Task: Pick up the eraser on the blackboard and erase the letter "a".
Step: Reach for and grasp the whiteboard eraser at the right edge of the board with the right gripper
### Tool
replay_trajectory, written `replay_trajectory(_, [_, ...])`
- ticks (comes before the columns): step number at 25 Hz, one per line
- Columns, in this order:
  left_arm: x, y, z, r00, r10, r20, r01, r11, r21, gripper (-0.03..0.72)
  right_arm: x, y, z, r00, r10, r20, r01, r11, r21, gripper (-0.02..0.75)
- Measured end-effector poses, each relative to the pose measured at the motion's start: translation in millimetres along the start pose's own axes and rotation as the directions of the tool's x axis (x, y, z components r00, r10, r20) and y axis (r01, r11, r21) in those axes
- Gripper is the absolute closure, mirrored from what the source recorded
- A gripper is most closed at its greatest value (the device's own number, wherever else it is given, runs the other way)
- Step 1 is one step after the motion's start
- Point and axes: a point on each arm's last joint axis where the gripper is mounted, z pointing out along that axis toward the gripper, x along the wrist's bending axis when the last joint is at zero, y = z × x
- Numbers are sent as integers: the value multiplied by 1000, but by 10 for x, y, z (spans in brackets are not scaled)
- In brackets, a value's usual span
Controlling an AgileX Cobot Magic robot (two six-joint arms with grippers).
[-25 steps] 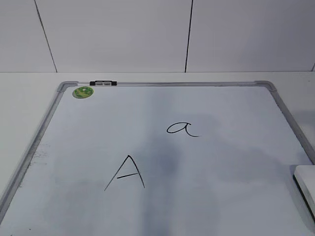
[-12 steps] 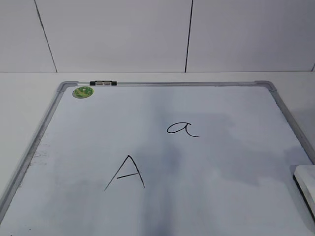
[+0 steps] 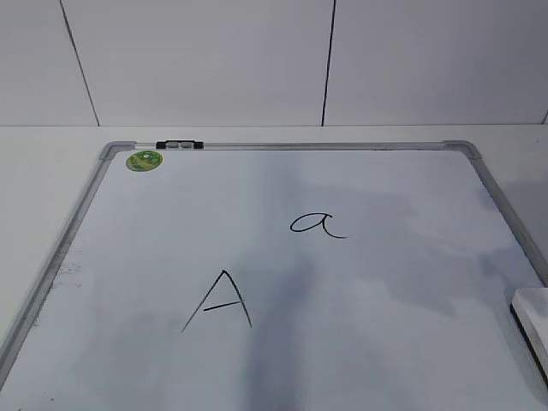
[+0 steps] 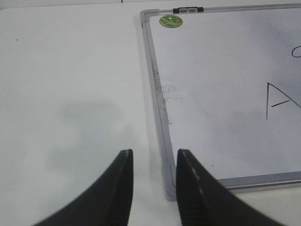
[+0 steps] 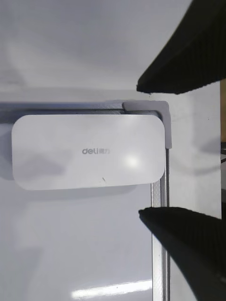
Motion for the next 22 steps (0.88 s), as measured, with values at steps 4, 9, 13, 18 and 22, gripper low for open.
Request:
replay_trajectory(4, [0, 0, 0, 1000, 0, 0, 0, 1000, 0, 453, 9, 48, 92, 1000, 6, -8, -5, 999, 39, 146])
replay_trajectory(9, [0, 0, 0, 1000, 0, 0, 0, 1000, 0, 453, 9, 89, 191, 1000, 6, -7, -6, 997, 80, 146])
replay_trajectory(13, [0, 0, 0, 1000, 0, 0, 0, 1000, 0, 453, 9, 126, 249, 1000, 7, -7, -6, 996, 86, 145])
replay_trajectory(18, [0, 0, 0, 1000, 0, 0, 0, 1000, 0, 453, 9, 150, 317, 1000, 7, -6, -7, 994, 112, 146])
replay_trajectory(22, [0, 0, 0, 1000, 0, 0, 0, 1000, 0, 453, 9, 167, 363, 1000, -11, -8, 12, 992, 127, 131])
